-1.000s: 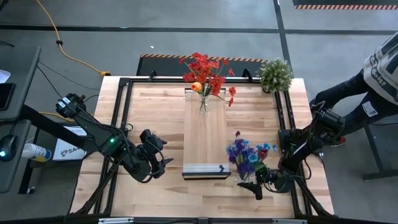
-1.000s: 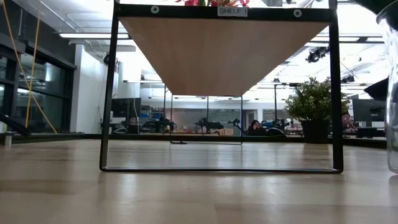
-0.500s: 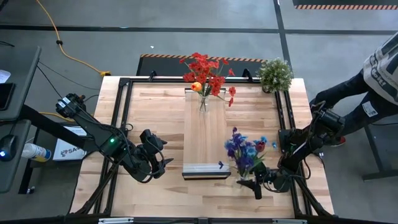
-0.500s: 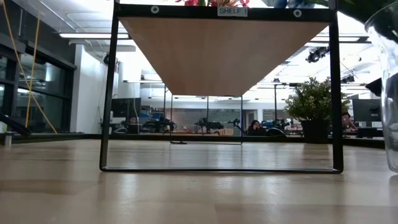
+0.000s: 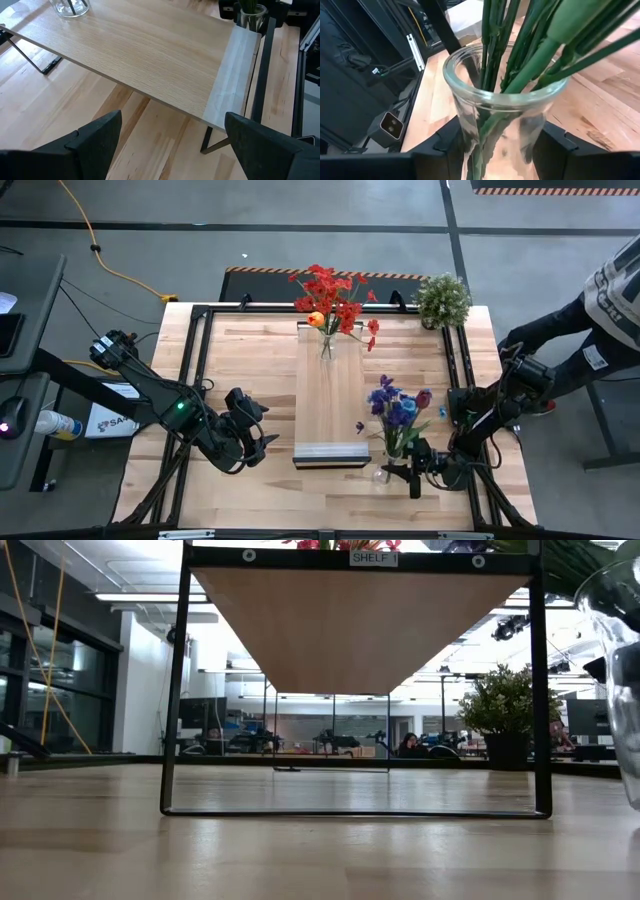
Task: Pick and place flowers into a vace then onto a shelf
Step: Put the transparent vase with flowers on the shelf
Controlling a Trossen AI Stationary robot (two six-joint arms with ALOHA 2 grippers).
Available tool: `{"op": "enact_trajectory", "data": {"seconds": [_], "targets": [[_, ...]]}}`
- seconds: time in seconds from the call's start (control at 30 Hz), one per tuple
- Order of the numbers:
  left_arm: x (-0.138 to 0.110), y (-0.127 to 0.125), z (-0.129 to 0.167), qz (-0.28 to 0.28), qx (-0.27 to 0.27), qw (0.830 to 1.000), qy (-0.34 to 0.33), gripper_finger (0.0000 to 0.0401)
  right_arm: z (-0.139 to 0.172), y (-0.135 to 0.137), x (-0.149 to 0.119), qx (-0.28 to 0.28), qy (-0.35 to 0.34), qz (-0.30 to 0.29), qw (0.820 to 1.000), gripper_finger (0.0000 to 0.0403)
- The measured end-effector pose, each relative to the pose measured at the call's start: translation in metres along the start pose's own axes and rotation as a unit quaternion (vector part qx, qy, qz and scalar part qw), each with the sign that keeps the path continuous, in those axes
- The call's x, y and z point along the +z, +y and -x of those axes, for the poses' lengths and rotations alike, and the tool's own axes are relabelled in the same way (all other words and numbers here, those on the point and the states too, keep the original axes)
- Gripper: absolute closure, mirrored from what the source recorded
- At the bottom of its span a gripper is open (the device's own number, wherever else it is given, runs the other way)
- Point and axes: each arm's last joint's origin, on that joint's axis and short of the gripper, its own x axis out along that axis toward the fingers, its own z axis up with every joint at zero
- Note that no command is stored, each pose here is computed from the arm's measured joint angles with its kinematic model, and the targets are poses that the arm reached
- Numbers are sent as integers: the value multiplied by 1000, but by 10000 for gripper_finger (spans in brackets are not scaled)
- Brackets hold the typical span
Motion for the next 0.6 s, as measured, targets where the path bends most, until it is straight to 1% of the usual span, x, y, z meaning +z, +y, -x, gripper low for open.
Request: {"op": "enact_trajectory", "data": {"seconds": [0.23,0.43,0.6], "targets": [[0,0,0,0,0,1000,0,16,3,4,9,6,-14,-5,1000,237],[0,0,0,0,-1,1000,2,16,10,9,28,11,-35,11,999,237],[-2,-1,0,-1,-15,1000,23,16,18,7,43,5,-29,35,999,238]]}}
